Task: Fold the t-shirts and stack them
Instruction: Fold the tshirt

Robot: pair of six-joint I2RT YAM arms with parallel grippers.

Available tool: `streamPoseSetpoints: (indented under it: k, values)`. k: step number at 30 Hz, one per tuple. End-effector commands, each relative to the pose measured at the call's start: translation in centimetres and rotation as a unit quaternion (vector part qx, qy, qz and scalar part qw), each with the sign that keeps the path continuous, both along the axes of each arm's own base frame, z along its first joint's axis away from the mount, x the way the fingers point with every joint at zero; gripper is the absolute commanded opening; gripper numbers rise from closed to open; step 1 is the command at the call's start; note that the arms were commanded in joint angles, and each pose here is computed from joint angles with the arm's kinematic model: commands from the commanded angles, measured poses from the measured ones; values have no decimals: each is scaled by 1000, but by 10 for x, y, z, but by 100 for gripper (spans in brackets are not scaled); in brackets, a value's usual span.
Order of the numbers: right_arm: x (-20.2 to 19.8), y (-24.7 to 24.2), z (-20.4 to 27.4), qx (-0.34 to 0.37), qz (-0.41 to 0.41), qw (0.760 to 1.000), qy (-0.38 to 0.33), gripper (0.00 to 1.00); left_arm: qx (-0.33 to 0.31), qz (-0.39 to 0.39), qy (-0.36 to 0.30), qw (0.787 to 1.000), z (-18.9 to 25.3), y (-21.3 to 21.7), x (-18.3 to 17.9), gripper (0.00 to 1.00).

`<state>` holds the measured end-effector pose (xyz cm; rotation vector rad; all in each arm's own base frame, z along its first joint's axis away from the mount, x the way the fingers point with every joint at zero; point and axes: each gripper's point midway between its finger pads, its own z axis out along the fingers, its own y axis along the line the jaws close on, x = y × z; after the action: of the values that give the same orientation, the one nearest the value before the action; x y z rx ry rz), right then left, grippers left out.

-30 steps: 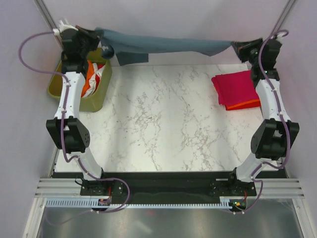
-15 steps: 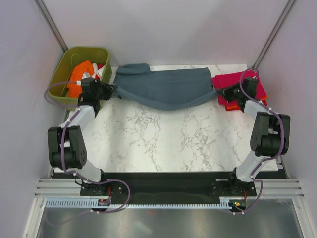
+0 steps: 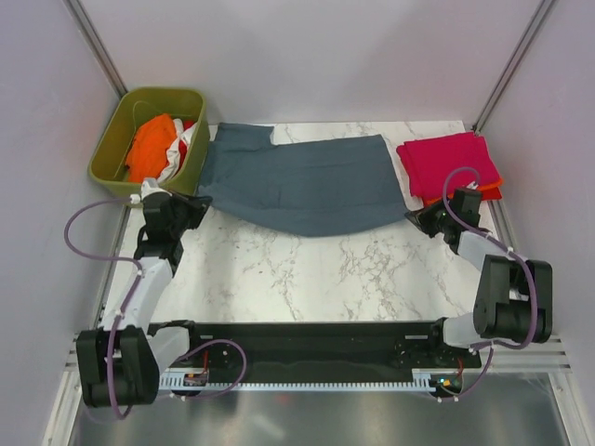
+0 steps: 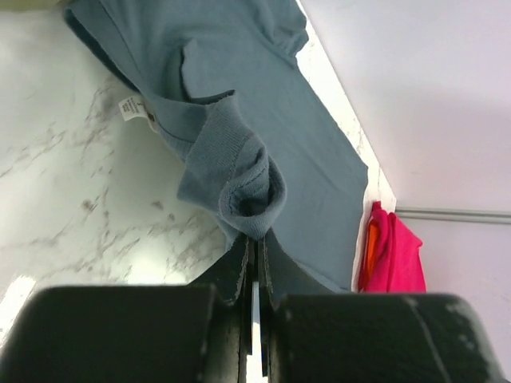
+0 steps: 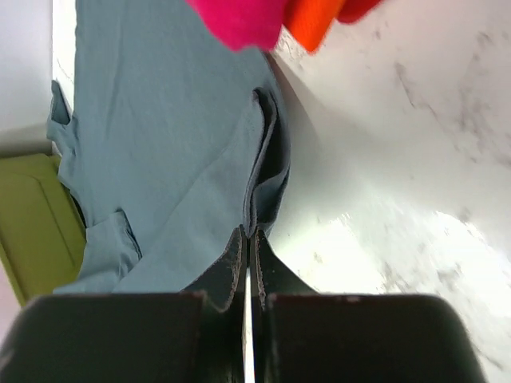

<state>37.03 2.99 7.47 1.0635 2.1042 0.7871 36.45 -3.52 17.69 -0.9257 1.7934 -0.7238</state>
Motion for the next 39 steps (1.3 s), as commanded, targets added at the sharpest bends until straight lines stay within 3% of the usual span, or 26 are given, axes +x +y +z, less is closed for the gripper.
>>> streamPoseSetpoints:
  k: [1,9,11,12,13,14,15,16,17,19,23,27,34,39]
  values:
    - [-19,-14,2,-58,-9,998,-10,0,26,15,33,999,-27,8,-33,2]
    - [-85,-30,-12,-112,-59,991,37,0,24,38,80,996,-86,11,-102,2]
    - [-103,-30,-24,-114,-68,990,52,2,16,55,105,993,-100,13,-116,8]
    - [-108,-31,-20,-117,-74,989,41,8,12,62,108,992,-105,14,-123,16]
    - [-112,-31,-20,-120,-79,989,38,15,1,68,113,991,-108,14,-127,35]
    - [-118,-35,-24,-129,-89,987,41,41,3,84,134,987,-117,18,-135,51]
    - [-119,-39,-15,-137,-98,985,20,53,2,88,135,987,-117,19,-138,63]
    - [-120,-41,-12,-144,-104,984,14,59,4,89,127,988,-112,20,-138,86]
    - [-119,-46,-5,-158,-109,981,2,62,9,86,129,988,-110,20,-140,93]
    - [-115,-50,9,-185,-100,977,-18,61,40,65,110,991,-90,20,-136,95]
    - [-86,-48,39,-219,-42,973,-56,50,93,39,92,991,-50,24,-124,95]
    - [-59,-45,24,-245,23,969,-6,44,121,-23,55,991,-11,11,-95,95]
    - [-25,-31,14,-275,53,960,12,45,139,-129,11,982,1,-40,-57,92]
    - [-12,-19,-6,-291,64,954,40,46,176,-152,20,972,2,-68,-38,92]
